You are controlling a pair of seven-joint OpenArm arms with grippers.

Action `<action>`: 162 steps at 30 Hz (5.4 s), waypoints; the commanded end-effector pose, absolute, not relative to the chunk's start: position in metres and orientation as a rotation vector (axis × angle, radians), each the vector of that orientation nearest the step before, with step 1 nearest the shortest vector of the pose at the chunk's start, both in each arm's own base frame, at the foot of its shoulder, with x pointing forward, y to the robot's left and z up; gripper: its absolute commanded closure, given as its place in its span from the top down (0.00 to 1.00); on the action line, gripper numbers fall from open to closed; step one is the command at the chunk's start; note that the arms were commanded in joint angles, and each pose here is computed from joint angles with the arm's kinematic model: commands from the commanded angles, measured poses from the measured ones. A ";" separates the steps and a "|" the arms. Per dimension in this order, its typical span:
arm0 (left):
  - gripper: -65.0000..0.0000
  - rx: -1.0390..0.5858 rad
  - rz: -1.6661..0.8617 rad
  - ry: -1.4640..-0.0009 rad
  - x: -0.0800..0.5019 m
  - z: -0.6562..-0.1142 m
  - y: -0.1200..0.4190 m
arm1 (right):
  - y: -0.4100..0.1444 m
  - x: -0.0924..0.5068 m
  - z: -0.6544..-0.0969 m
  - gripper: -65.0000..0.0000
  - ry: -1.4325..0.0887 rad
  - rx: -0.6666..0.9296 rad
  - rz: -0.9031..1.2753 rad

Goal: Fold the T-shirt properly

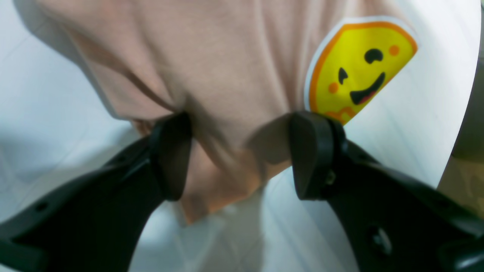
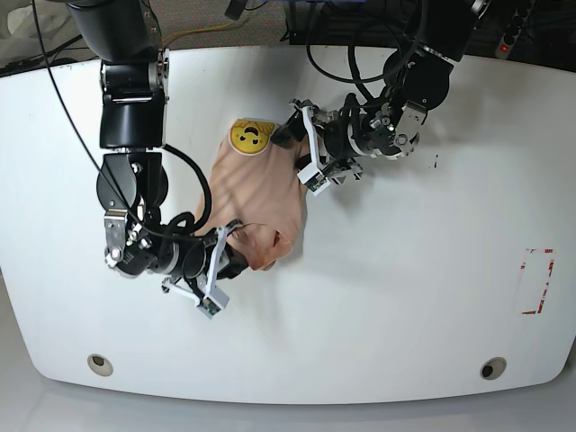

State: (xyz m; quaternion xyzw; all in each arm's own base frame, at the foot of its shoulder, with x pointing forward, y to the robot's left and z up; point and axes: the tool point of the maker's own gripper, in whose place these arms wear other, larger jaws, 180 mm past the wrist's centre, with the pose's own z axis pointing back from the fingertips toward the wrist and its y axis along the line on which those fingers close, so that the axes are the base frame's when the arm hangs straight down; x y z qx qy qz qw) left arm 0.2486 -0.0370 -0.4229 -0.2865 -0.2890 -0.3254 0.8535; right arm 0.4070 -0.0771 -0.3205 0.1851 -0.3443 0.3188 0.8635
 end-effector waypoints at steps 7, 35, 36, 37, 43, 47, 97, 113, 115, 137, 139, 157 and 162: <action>0.59 -0.537 -0.707 -0.531 0.240 -0.438 -0.024 | -0.073 0.386 -0.343 0.12 -0.707 0.454 0.631; 0.60 -0.545 -0.727 -0.663 0.261 -0.397 -0.032 | -0.150 0.452 -0.301 0.12 -0.834 0.328 0.548; 0.60 -0.547 -0.728 -0.684 0.263 -0.391 -0.033 | -0.149 0.445 -0.302 0.12 -0.823 0.350 0.543; 0.60 -0.548 -0.733 -0.700 0.265 -0.386 -0.035 | -0.148 0.440 -0.299 0.12 -0.826 0.376 0.532; 0.60 -0.545 -0.740 -0.772 0.273 -0.363 -0.035 | -0.140 0.408 -0.299 0.12 -0.816 0.494 0.498; 0.60 -0.545 -0.745 -0.802 0.276 -0.353 -0.036 | -0.125 0.384 -0.316 0.12 -0.779 0.586 0.473; 0.60 -0.536 -0.780 -0.807 0.288 -0.352 -0.043 | -0.170 0.438 -0.386 0.12 -0.796 0.321 0.318; 0.74 -0.467 -0.532 -0.850 0.316 -0.342 -0.023 | -0.061 0.415 -0.386 0.11 -0.783 0.352 0.452; 0.75 -0.468 -0.480 -0.853 0.320 -0.341 -0.024 | -0.065 0.415 -0.383 0.11 -0.792 0.324 0.463; 0.74 -0.508 -0.305 -0.880 0.316 -0.336 -0.035 | -0.160 0.338 -0.371 0.11 -0.666 0.129 0.512; 0.74 -0.498 -0.274 -0.897 0.323 -0.332 -0.026 | -0.159 0.323 -0.380 0.11 -0.639 0.134 0.513; 0.74 -0.477 -0.200 -0.996 0.341 -0.317 -0.003 | -0.040 0.259 -0.401 0.11 -0.578 0.343 0.689; 0.74 -0.465 -0.203 -1.002 0.342 -0.317 -0.003 | -0.030 0.258 -0.397 0.11 -0.594 0.372 0.685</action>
